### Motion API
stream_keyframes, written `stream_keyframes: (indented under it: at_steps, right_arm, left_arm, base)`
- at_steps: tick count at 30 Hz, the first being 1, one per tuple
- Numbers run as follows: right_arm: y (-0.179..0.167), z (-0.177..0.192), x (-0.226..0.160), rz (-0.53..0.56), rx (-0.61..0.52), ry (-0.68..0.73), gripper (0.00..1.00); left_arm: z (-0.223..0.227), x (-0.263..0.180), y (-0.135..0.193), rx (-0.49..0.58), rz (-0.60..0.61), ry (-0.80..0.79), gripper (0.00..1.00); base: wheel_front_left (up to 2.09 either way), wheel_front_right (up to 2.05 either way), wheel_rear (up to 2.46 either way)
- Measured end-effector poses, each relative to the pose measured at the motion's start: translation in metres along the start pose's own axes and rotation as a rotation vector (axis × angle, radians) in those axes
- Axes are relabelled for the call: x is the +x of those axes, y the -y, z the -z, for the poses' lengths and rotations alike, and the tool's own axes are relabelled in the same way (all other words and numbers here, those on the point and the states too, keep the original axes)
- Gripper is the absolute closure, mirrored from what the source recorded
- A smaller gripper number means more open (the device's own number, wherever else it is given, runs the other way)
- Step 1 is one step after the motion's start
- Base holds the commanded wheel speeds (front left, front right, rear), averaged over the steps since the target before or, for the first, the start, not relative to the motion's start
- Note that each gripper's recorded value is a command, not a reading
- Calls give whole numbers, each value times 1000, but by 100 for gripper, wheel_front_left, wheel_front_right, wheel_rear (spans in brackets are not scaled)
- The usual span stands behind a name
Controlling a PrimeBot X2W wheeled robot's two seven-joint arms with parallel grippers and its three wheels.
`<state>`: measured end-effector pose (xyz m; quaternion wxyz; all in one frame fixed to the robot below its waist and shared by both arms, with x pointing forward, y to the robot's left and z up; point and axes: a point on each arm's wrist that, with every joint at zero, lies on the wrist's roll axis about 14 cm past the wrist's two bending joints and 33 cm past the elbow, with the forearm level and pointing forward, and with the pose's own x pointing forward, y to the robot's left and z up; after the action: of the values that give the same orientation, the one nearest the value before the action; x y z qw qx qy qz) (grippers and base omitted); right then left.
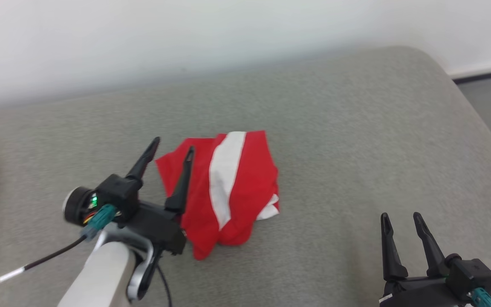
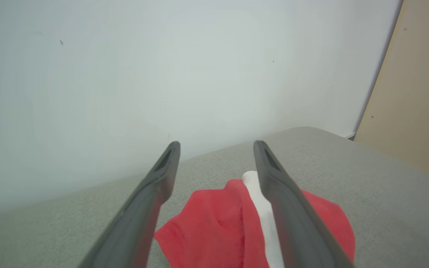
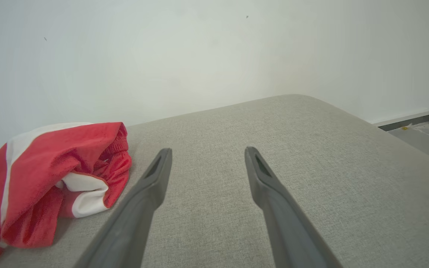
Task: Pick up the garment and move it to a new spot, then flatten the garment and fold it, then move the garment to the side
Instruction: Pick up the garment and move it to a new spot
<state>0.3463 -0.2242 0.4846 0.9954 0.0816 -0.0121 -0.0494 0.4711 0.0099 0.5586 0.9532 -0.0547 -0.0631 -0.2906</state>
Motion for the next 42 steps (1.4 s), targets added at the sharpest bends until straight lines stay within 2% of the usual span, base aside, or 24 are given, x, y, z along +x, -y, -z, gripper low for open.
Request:
stream_keyframes:
  at_steps: [11, 16, 20, 27, 42]
  right_arm:
    - [-44, -8, 11, -137, 9, 24, 0]
    - [-62, -11, 13, -192, 6, 27, 0]
    - [-72, -16, 14, -224, 4, 35, 0]
    - [-80, -22, 13, -250, -2, 48, 0]
    - [-76, -15, 11, -239, -4, 20, 0]
  left_arm:
    - [-35, -81, -69, 94, -253, 62, 0]
    - [-42, -121, -85, 97, -363, 82, 0]
    - [-42, -149, -90, 92, -431, 86, 0]
    - [-33, -180, -88, 77, -482, 70, 0]
    - [-7, -203, -88, 32, -525, 8, 0]
  base:
    - [0, 0, 0]
    - [0, 0, 0]
    - [0, 0, 0]
    - [0, 0, 0]
    - [0, 0, 0]
